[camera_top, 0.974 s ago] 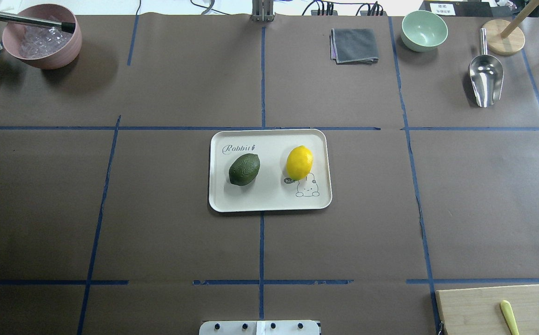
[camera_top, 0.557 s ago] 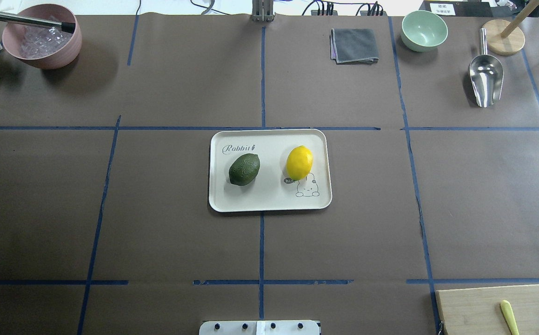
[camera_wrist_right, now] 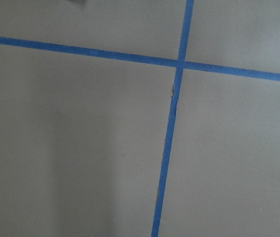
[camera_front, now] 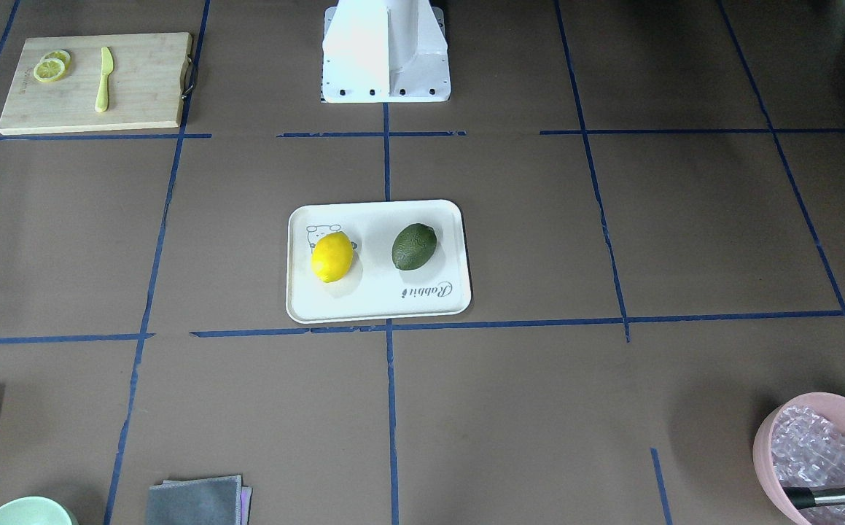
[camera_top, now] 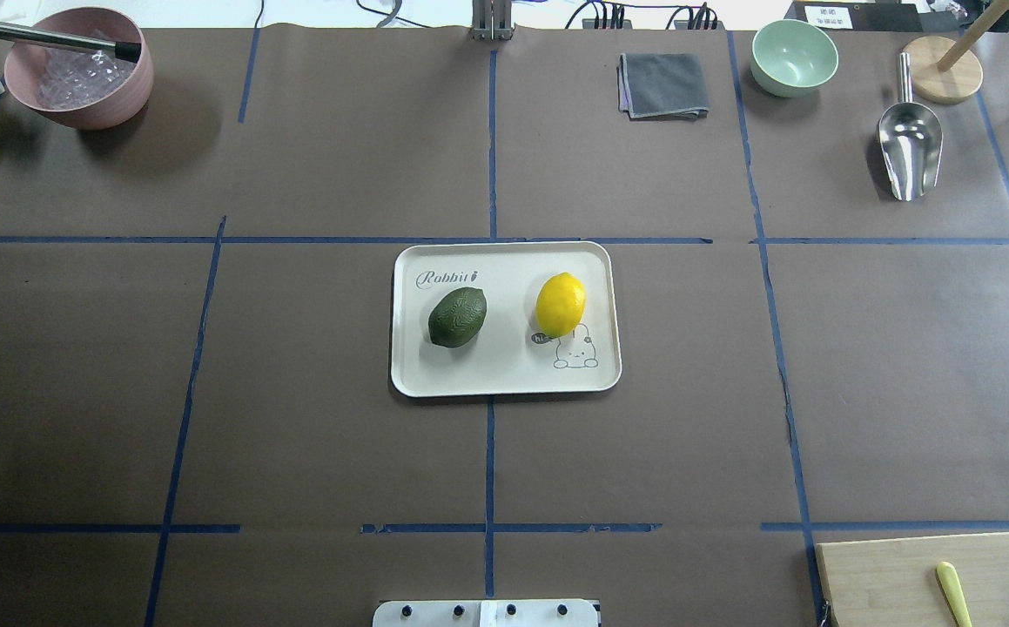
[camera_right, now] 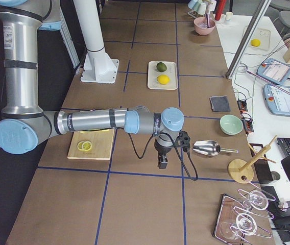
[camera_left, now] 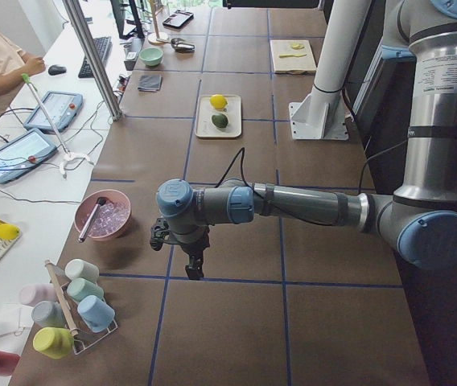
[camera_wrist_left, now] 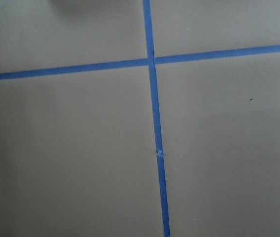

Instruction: Place all lemons on tray

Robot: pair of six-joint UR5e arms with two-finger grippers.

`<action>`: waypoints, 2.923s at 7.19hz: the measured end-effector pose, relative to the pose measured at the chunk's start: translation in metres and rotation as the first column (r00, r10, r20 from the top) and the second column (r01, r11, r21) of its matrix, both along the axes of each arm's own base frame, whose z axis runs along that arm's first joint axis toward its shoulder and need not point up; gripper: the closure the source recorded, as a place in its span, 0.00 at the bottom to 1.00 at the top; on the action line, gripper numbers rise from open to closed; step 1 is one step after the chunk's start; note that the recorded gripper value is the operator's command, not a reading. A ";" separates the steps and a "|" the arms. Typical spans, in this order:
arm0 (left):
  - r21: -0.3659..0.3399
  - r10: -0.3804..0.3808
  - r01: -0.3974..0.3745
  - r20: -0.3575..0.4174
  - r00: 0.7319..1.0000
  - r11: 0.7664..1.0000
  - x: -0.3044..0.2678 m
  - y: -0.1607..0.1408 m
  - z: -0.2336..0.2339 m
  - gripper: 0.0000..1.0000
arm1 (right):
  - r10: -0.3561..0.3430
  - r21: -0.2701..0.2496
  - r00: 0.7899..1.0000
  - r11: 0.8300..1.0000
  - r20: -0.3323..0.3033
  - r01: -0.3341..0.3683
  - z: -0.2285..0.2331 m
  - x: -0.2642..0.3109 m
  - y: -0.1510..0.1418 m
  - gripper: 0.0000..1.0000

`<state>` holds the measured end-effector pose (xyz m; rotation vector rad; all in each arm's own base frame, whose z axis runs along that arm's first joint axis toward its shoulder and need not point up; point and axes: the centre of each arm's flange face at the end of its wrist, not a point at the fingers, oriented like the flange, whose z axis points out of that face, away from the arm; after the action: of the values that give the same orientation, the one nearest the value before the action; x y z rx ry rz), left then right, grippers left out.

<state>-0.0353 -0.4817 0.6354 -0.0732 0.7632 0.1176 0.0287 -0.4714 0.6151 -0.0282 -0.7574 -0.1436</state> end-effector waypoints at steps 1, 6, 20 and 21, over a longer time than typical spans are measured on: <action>-0.011 -0.005 0.005 -0.007 1.000 1.000 -0.001 0.004 0.003 0.00 | 0.002 0.002 1.000 1.000 0.001 -0.002 -0.002 0.000 -0.001 0.00; -0.024 -0.014 0.013 -0.055 0.998 1.000 0.000 0.007 0.001 0.00 | 0.021 -0.008 1.000 1.000 0.009 -0.021 0.004 0.008 0.005 0.00; -0.036 -0.015 0.013 -0.059 0.998 0.999 -0.001 0.021 0.013 0.00 | 0.018 0.002 1.000 1.000 0.009 -0.018 0.002 0.008 0.005 0.00; -0.034 -0.017 0.015 -0.060 0.998 0.999 -0.002 0.021 0.011 0.00 | 0.018 0.001 1.000 1.000 0.009 -0.018 0.003 0.008 0.005 0.00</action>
<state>-0.0370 -0.4602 0.6467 -0.0958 0.8260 0.0925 0.0364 -0.4663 0.6180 -0.0195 -0.7660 -0.1269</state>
